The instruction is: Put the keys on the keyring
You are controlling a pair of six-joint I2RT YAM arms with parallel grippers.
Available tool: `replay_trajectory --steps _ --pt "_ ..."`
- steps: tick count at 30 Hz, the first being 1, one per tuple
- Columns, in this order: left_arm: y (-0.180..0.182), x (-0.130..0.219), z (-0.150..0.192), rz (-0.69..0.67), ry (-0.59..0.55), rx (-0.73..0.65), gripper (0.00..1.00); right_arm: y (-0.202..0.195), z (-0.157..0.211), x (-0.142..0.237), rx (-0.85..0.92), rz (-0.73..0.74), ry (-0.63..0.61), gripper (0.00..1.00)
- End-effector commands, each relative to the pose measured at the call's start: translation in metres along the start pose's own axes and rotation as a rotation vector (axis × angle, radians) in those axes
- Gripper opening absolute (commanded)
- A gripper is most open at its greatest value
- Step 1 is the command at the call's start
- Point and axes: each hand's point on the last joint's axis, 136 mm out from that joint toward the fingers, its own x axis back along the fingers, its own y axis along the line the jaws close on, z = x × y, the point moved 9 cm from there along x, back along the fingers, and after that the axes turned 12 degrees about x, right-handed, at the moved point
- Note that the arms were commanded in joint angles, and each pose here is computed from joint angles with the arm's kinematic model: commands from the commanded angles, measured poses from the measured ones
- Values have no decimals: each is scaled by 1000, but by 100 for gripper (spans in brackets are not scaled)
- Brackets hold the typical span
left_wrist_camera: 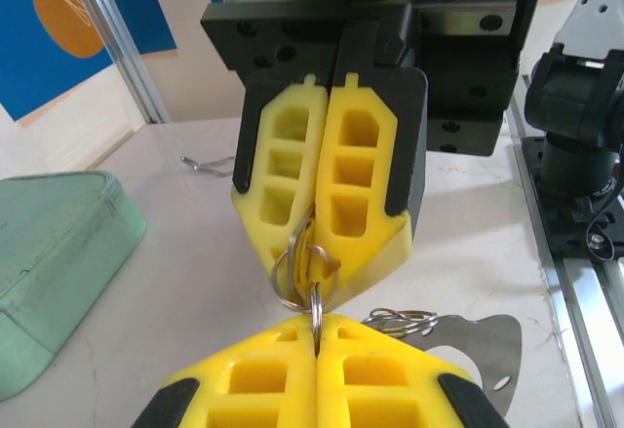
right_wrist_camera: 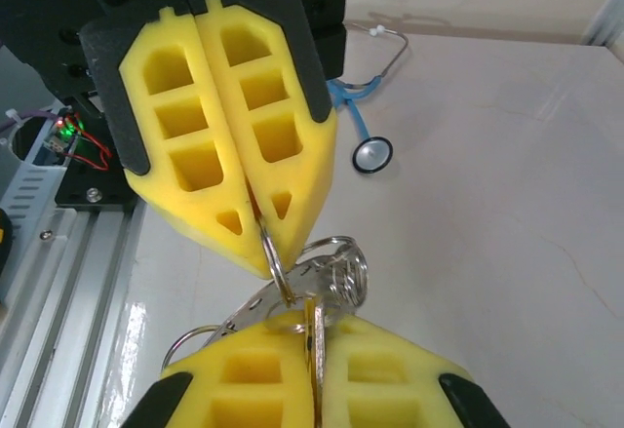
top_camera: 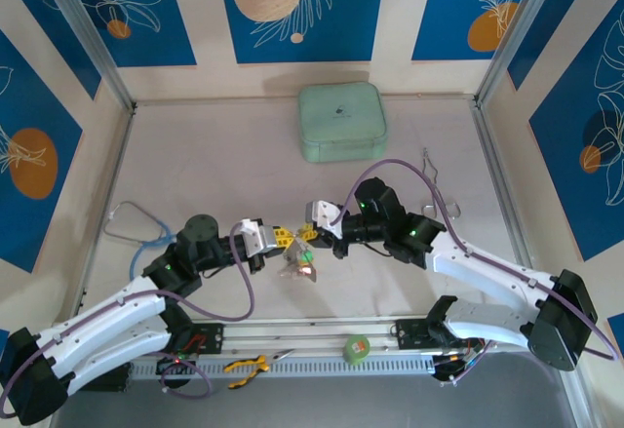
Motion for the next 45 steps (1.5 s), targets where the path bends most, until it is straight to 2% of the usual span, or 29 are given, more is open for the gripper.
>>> replay_trajectory --steps 1,7,8,12,14,16,19,26,30,32,35,40,45 --pt "3 3 -13 -41 -10 -40 0 -6 -11 9 48 66 4 0" --pt "5 0 -4 -56 87 -39 0 -6 -8 11 55 85 29 0" --pt "6 0 -3 -57 91 -35 4 -6 -8 11 55 82 34 0" --pt "7 -1 -3 -70 80 -19 45 -7 -6 9 53 86 44 0" --pt "9 0 -3 -99 63 -9 62 -9 -6 8 56 99 60 0" --pt "12 4 -4 -161 25 -5 75 -13 -5 7 65 121 89 0" --pt "21 14 -8 -313 -34 27 84 -18 -2 6 84 151 140 0" --pt "43 31 -5 -654 -72 140 86 -31 4 -1 134 200 251 0" --pt "56 45 -5 -882 -108 218 88 -40 -11 -9 127 182 191 0" --pt "64 57 -5 -1050 -136 266 90 -43 -19 -17 131 165 168 0" --pt "69 76 -3 -1236 -137 294 94 -48 -26 -34 151 136 173 0" --pt "71 94 0 -1353 -156 336 94 -53 -37 -55 127 92 134 0" --pt "68 117 -5 -1497 -252 365 94 -55 -70 -83 168 49 54 0"
